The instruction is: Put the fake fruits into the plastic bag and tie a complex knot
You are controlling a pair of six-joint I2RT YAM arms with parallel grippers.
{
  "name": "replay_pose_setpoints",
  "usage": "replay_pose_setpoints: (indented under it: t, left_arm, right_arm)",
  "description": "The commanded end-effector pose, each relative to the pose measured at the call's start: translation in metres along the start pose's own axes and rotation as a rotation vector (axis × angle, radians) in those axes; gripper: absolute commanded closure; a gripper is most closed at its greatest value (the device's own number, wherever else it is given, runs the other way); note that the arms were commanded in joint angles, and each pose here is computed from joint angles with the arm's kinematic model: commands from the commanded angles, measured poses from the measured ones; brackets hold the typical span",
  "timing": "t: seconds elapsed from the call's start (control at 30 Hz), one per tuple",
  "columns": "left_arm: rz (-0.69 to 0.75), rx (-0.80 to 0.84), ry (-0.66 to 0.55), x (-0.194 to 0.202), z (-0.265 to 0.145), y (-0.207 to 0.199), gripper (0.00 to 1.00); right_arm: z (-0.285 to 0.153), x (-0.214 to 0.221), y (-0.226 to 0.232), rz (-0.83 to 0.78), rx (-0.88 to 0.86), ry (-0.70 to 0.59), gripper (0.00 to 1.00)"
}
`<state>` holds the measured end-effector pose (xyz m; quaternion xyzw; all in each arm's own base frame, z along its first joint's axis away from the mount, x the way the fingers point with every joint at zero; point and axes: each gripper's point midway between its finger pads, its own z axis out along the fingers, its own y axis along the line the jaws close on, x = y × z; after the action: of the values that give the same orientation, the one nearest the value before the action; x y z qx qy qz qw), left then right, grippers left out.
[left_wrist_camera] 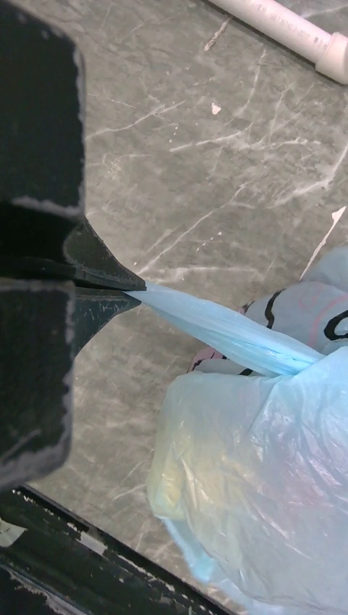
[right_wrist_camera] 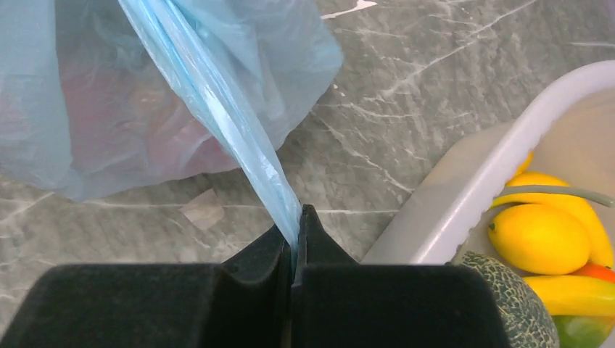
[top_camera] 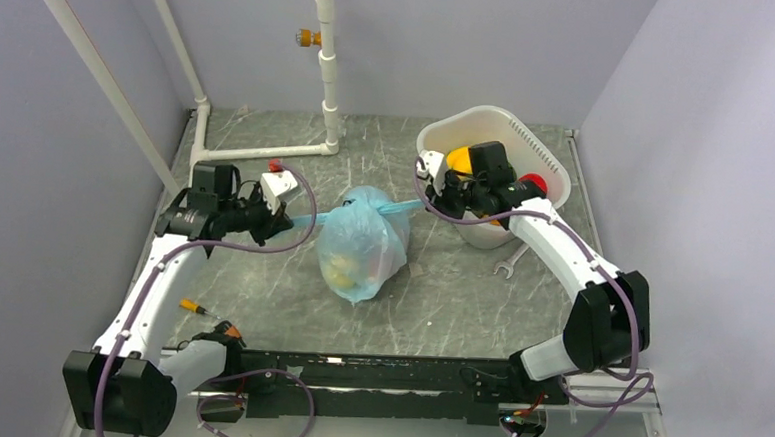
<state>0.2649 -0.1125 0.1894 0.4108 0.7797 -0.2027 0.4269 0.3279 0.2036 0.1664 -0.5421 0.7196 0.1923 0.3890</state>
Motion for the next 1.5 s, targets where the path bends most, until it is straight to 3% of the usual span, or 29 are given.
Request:
replay_pose_setpoints:
  t: [0.0,0.1,0.2,0.47,0.5,0.53,0.57,0.6,0.63,0.67,0.7,0.93,1.1,1.27,1.47]
  left_arm:
    - [-0.014,-0.124,0.233,0.064,-0.013,0.022,1.0]
    - [0.005,-0.121,0.327,0.111,-0.006,0.015,1.0]
    - [-0.01,-0.108,0.359,0.127,-0.002,0.01,1.0]
    - [-0.076,0.038,0.204,0.074,0.007,-0.017,1.0]
    - [-0.08,0.054,0.185,0.065,0.007,-0.019,0.96]
    - [-0.093,0.07,0.171,0.057,0.006,-0.021,0.81]
    - [-0.106,0.083,0.154,0.046,0.004,-0.021,0.6]
    - [-0.113,0.097,0.134,0.03,-0.001,-0.021,0.45]
    - [-0.118,0.108,0.118,0.018,-0.005,-0.022,0.3]
    - [-0.113,0.104,0.099,0.006,-0.009,-0.02,0.05]
    - [-0.116,0.09,0.08,-0.007,-0.014,-0.016,0.01]
    - [-0.155,0.01,-0.02,-0.085,-0.045,0.006,0.01]
    - [-0.319,-0.128,-0.038,-0.108,-0.074,0.047,0.01]
    - [-0.44,-0.315,-0.068,-0.094,-0.112,0.087,0.01]
    - [-0.534,-0.414,0.075,-0.018,-0.114,0.088,0.01]
  right_arm:
    - [-0.018,0.085,-0.027,0.052,0.124,0.264,1.0]
    - [-0.012,0.144,-0.003,0.071,0.082,0.366,1.0]
    - [-0.012,0.169,0.016,0.09,0.054,0.399,1.0]
    - [-0.025,0.109,0.03,0.141,-0.007,0.263,1.0]
    - [-0.026,0.104,0.031,0.153,-0.025,0.26,0.99]
    - [-0.029,0.098,0.032,0.166,-0.043,0.255,0.78]
    - [-0.032,0.09,0.032,0.171,-0.056,0.244,0.62]
    - [-0.037,0.082,0.032,0.176,-0.061,0.229,0.38]
    - [-0.042,0.072,0.031,0.171,-0.055,0.207,0.27]
    - [-0.048,0.062,0.03,0.164,-0.043,0.181,0.09]
    - [-0.053,0.051,0.029,0.155,-0.033,0.152,0.01]
    - [-0.09,-0.036,0.006,0.221,0.04,-0.052,0.0]
    - [-0.125,-0.081,-0.029,0.365,0.136,-0.204,0.0]
    - [-0.166,-0.052,-0.08,0.583,0.286,-0.259,0.0]
    - [-0.186,0.039,-0.097,0.822,0.401,-0.208,0.0]
